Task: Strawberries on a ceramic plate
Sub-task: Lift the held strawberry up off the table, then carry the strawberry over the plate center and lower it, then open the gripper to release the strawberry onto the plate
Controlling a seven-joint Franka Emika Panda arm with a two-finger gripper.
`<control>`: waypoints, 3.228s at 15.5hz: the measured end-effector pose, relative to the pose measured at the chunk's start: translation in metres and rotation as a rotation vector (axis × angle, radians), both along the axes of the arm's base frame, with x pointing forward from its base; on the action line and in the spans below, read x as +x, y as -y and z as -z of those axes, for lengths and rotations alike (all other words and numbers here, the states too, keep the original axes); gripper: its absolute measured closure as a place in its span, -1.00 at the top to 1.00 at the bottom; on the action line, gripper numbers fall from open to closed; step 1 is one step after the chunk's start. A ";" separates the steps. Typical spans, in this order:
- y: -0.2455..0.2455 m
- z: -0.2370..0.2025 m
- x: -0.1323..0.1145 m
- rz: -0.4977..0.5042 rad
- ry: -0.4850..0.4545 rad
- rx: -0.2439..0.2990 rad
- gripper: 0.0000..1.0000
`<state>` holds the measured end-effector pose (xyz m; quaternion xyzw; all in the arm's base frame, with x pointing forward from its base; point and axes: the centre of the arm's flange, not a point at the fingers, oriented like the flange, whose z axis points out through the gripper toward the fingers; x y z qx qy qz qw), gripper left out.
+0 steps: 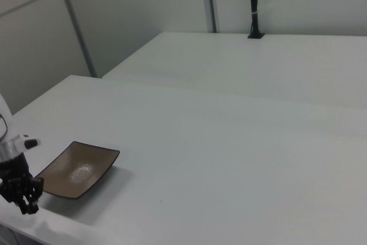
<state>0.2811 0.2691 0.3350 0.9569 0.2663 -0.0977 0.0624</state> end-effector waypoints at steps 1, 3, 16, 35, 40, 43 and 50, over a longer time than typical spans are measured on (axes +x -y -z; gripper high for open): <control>-0.004 -0.010 0.001 -0.011 -0.018 -0.010 -0.38; -0.011 -0.033 0.003 -0.036 -0.046 -0.022 -0.38; 0.033 -0.144 0.097 0.116 0.011 0.130 -0.38; 0.039 -0.033 0.175 0.197 0.021 0.187 -0.38; 0.038 -0.013 0.178 0.201 0.013 0.186 -0.38; 0.037 -0.014 0.179 0.201 0.013 0.187 -0.03; 0.039 -0.064 0.201 0.238 0.098 0.200 1.00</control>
